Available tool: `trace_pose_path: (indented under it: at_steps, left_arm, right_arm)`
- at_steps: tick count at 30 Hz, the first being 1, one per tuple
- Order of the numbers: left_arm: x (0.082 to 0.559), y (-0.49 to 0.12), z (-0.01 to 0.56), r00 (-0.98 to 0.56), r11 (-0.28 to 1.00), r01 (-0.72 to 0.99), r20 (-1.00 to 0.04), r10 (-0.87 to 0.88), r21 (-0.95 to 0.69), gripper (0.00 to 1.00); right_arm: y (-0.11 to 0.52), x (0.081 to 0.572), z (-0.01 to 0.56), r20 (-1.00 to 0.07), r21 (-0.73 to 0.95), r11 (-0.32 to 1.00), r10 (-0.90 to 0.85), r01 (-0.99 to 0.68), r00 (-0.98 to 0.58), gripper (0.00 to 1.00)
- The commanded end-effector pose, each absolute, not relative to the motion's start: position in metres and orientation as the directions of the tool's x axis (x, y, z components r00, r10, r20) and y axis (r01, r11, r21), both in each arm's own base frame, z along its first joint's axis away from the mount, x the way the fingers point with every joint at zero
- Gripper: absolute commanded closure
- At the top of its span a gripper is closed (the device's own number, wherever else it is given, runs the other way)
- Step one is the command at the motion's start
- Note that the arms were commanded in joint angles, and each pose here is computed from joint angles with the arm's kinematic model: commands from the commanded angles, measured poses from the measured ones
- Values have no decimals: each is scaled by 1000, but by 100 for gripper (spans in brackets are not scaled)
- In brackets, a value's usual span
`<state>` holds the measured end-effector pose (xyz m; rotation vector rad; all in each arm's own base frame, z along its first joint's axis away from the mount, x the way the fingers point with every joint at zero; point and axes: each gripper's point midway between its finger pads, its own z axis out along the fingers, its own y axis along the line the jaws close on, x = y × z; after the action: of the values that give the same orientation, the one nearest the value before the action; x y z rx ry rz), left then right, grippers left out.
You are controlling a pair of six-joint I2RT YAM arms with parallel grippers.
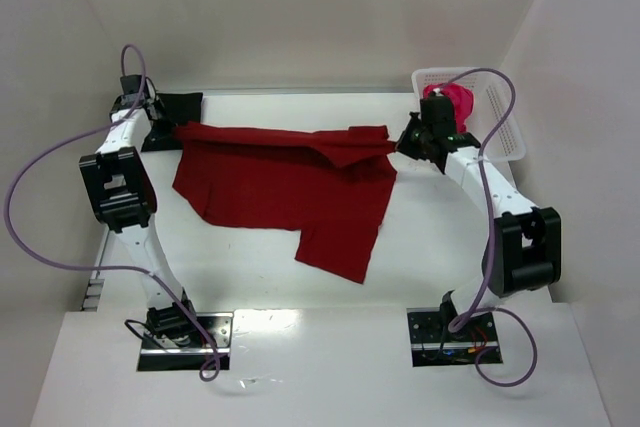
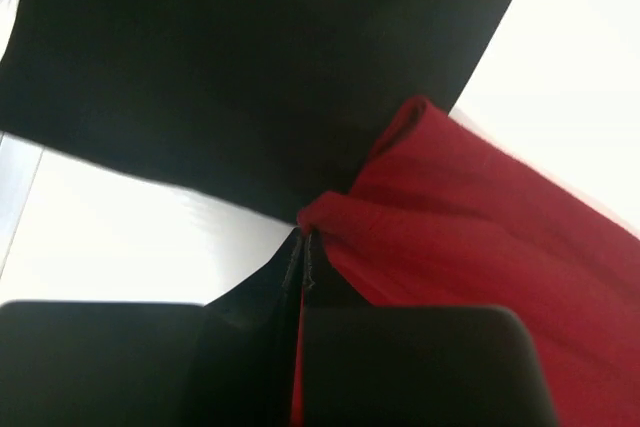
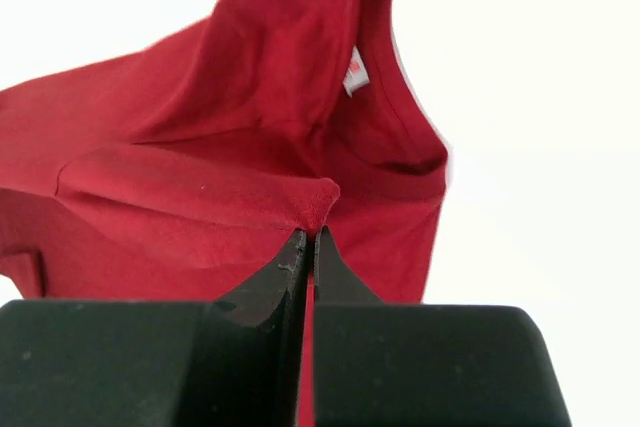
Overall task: Fold and stack the t-shirts
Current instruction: Fold the flattened tshirt in 1/3 of the way
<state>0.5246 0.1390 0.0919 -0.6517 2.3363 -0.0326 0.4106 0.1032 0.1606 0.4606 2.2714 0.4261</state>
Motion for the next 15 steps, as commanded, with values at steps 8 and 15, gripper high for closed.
trace_pose_path:
  at_steps: [8,15]
  left_arm:
    - [524,148,74,-643,875,-449,-613,-459,-184,100]
    - [504,140,60,-667,874,-449,-582,-466,-185,100]
  right_arm:
    - [86,432,160,-644,369,907,408,205,-647,99]
    - [90,405,136,-591,390,894,426,220,-685,99]
